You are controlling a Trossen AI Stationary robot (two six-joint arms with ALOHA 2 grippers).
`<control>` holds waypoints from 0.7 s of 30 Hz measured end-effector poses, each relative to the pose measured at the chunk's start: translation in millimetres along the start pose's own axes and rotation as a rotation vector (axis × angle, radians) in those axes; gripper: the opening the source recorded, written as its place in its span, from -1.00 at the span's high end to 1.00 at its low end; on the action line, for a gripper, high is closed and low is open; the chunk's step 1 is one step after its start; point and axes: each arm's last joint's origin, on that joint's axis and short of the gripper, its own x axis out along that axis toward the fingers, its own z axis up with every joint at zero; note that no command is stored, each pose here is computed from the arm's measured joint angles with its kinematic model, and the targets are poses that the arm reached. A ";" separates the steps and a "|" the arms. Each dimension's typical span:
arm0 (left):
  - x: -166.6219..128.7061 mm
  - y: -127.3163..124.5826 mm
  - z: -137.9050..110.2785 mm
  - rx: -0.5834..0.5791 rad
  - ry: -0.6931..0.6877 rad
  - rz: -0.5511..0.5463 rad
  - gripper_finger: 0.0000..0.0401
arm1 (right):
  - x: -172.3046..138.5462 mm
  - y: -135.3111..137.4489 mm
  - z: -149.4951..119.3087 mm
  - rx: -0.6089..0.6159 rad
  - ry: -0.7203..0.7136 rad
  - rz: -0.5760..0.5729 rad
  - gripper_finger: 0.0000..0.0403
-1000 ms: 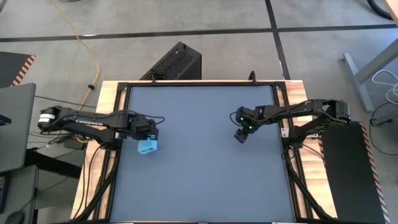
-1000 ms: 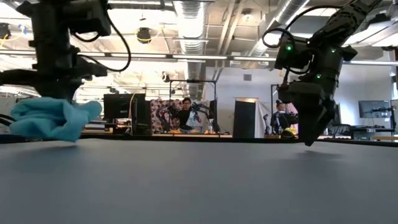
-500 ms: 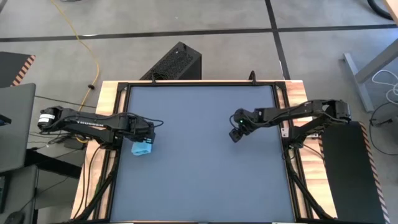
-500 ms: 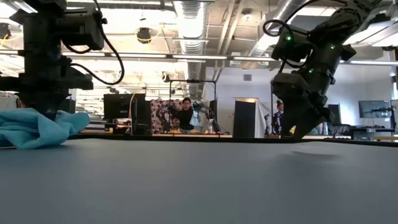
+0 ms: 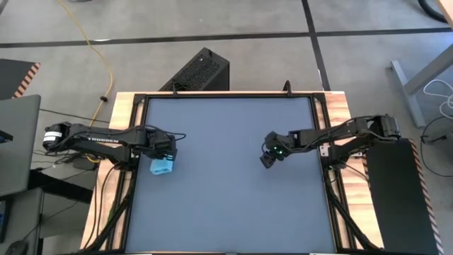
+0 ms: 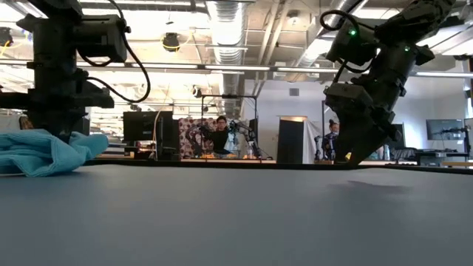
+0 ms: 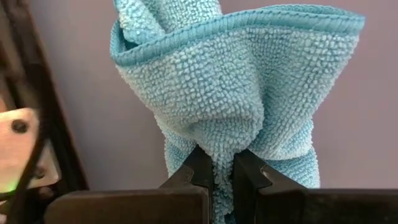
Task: Roll towel
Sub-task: Move the blue microfiber towel to the left of the table
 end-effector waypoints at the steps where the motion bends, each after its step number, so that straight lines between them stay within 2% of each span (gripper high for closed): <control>1: 0.0 -1.2 0.4 0.002 -0.003 -0.013 0.96 | 0.0 0.4 -0.4 -0.003 -0.003 -0.004 -0.26; 4: -0.3 -5.9 1.9 -0.017 -0.017 -0.061 0.91 | -0.2 1.4 -1.4 -0.010 -0.013 -0.013 -0.26; 9: -0.4 -7.5 3.3 -0.030 -0.050 -0.072 0.70 | -0.1 1.1 -1.2 -0.010 -0.016 -0.015 -0.26; 21: -0.6 -6.9 5.5 0.126 -0.131 -0.039 0.25 | -0.2 0.6 -0.7 -0.012 -0.032 -0.031 -0.26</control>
